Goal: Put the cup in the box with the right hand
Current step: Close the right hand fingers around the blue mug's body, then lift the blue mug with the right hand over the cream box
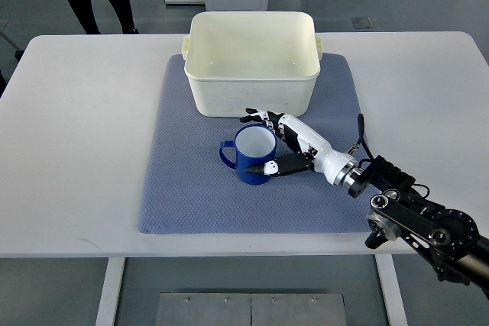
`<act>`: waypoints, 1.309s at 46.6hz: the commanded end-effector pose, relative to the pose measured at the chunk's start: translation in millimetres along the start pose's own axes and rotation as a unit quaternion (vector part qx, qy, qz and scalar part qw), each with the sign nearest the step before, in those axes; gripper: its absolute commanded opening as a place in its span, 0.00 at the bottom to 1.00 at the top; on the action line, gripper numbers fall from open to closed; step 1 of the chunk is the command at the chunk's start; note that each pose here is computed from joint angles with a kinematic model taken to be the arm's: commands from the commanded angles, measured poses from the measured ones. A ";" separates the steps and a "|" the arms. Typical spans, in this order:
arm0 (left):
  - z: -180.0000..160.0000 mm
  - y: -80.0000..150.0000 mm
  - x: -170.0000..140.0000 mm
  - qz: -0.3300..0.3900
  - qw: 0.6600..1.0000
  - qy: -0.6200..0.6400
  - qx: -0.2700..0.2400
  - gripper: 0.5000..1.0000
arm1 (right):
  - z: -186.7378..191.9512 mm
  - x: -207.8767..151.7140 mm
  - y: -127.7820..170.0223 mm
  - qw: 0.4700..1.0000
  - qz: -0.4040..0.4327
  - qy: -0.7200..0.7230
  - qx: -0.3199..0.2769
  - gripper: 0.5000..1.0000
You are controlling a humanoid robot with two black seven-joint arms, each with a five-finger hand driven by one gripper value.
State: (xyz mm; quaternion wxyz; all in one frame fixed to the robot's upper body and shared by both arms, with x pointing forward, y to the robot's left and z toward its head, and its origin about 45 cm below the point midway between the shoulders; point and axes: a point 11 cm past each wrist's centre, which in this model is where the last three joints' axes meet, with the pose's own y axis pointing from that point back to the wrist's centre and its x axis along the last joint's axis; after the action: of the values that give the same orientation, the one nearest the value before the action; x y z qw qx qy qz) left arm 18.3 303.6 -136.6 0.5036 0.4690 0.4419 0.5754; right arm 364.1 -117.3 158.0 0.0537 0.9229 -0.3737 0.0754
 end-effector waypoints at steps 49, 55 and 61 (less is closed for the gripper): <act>-0.1 0.0 0.0 0.000 1.000 0.000 0.000 1.00 | 2.3 2.1 1.4 1.000 0.005 0.016 0.005 0.00; 0.0 0.0 0.0 0.000 1.000 0.000 0.000 1.00 | -11.5 9.7 5.7 0.999 0.001 0.026 0.019 0.00; -0.2 0.0 0.0 0.000 1.000 -0.001 0.000 1.00 | -29.2 15.1 9.4 0.999 -0.007 0.036 0.036 0.00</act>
State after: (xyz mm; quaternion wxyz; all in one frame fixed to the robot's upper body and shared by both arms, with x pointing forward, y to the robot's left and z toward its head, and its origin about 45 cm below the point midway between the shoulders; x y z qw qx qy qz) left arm 18.3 303.6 -136.6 0.5037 0.4689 0.4419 0.5754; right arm 365.3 -127.2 181.8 0.0380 0.9228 -0.3656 0.1154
